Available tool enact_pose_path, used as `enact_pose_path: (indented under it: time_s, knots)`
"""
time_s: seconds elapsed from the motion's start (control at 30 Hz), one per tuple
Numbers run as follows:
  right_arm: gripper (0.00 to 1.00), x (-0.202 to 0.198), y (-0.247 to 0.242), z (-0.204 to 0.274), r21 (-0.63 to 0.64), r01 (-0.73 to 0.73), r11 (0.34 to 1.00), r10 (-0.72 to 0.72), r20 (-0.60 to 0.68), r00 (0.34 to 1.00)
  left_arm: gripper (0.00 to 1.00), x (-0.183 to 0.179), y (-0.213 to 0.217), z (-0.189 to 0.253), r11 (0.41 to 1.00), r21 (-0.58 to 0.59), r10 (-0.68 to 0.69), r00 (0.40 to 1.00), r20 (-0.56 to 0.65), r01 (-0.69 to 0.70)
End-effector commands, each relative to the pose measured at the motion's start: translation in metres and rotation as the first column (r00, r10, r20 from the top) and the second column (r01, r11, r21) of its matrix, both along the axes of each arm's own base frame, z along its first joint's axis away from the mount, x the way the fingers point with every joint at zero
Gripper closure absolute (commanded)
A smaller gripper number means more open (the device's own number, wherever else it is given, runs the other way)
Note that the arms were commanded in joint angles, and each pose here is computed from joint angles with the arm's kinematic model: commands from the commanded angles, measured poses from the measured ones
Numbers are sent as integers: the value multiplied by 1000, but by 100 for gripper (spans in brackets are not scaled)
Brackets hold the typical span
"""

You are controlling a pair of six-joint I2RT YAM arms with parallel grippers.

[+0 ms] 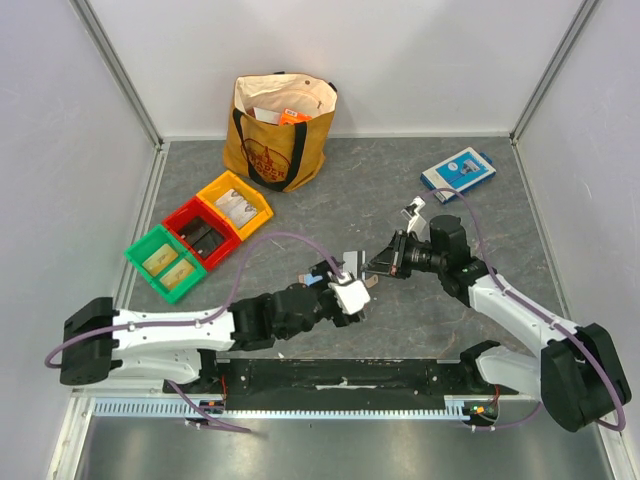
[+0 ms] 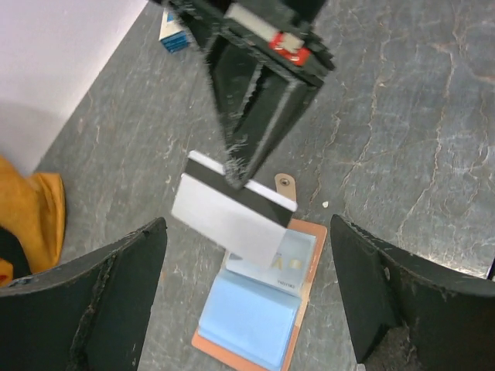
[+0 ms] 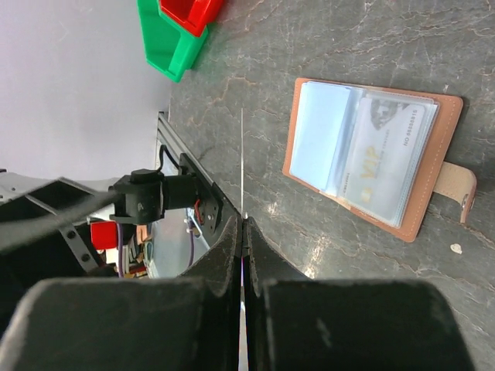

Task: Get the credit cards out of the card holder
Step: Place the credit card in the storage box.

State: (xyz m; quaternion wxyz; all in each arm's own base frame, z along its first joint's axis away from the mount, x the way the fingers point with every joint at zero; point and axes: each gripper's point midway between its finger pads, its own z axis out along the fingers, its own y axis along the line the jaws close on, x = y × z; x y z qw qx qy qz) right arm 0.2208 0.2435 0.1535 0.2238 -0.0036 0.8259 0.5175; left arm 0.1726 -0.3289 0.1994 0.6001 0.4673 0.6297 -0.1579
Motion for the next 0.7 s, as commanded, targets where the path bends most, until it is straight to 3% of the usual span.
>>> enact_pose_path:
  time_s: [0.0,0.07,0.2,0.37,0.53,0.6,0.67]
  knots:
    - [100,3,0,20,32,21,999,-22,21,1000,8,1,-16,6,997,69,-42,976,214,28]
    - [100,3,0,21,34,24,999,-24,21,999,11,0,-22,3,995,93,-54,965,255,31]
    - [100,1,0,24,42,25,999,-26,21,999,27,4,-28,1,995,105,-29,948,316,-4]
    - [100,-1,-2,22,39,25,999,-26,21,999,32,16,-33,-14,988,141,15,935,355,-70]
    - [100,-2,-2,23,43,29,999,-30,20,999,47,23,-33,-29,978,164,57,928,368,-126]
    - [100,-1,-2,24,43,34,998,-35,27,999,55,26,-31,-29,974,164,81,922,379,-153]
    - [100,0,-3,24,43,39,998,-40,28,999,73,29,-30,-29,971,165,95,917,388,-170]
